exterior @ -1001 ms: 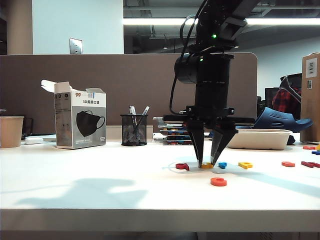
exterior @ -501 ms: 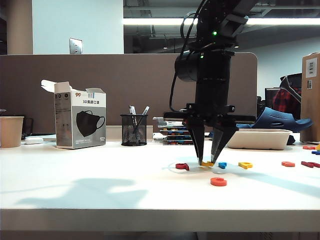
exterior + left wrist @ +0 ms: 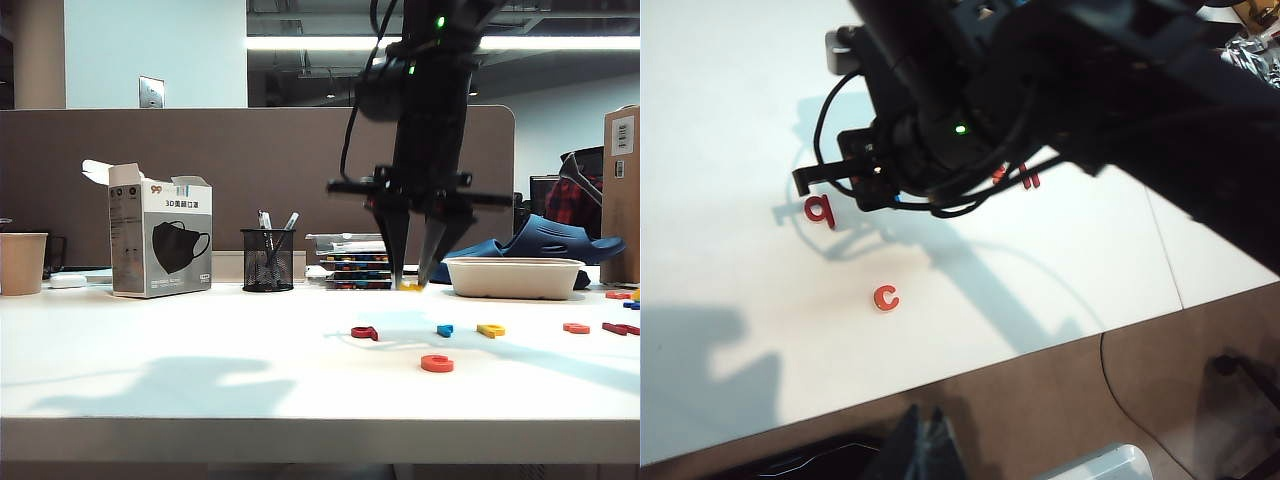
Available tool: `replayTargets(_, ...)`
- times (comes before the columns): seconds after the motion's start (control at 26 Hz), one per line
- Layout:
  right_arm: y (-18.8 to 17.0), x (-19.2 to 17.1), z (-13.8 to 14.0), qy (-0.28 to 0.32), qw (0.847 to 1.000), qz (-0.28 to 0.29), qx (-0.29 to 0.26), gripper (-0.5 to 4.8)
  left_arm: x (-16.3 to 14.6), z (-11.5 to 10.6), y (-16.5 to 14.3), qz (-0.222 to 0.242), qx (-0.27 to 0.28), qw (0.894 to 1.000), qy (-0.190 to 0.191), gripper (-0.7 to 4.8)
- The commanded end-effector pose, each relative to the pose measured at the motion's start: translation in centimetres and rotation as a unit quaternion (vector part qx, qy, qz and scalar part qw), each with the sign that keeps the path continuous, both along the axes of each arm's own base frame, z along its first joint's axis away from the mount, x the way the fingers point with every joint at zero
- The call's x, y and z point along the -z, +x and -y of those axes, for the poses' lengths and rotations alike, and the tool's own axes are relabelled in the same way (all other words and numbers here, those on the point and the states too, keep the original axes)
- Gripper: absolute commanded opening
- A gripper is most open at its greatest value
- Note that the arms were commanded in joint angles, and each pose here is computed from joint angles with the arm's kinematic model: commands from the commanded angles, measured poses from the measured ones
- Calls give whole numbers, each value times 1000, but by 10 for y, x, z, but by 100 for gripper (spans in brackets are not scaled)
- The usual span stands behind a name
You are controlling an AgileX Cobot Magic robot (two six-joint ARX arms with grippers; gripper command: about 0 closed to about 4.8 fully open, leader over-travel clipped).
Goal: Select the appropriate letters from the row of letter magnets placed on the table to arrange into the word "cup".
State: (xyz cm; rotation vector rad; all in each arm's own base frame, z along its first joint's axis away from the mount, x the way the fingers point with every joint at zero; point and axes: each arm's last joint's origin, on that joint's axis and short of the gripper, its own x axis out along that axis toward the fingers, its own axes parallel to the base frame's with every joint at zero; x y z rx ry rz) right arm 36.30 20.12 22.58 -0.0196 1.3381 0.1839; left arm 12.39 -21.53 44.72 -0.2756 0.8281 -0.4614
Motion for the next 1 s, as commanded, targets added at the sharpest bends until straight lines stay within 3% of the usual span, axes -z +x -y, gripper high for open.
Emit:
replayTargets(0.04,-6,-19,5,5,1000,13,-1,106,-2,-1,0,3,-2,1000,-6,-5)
replayTargets(0.54,-32,-59,30,-11,999,34,22,106,-2,-1,0,3,-2,1000,-6,-5)
replayTargets(1.0,-65,-43,47,-9,999,21,42,106,-2,-1,0,3,-2,1000,-6,-5)
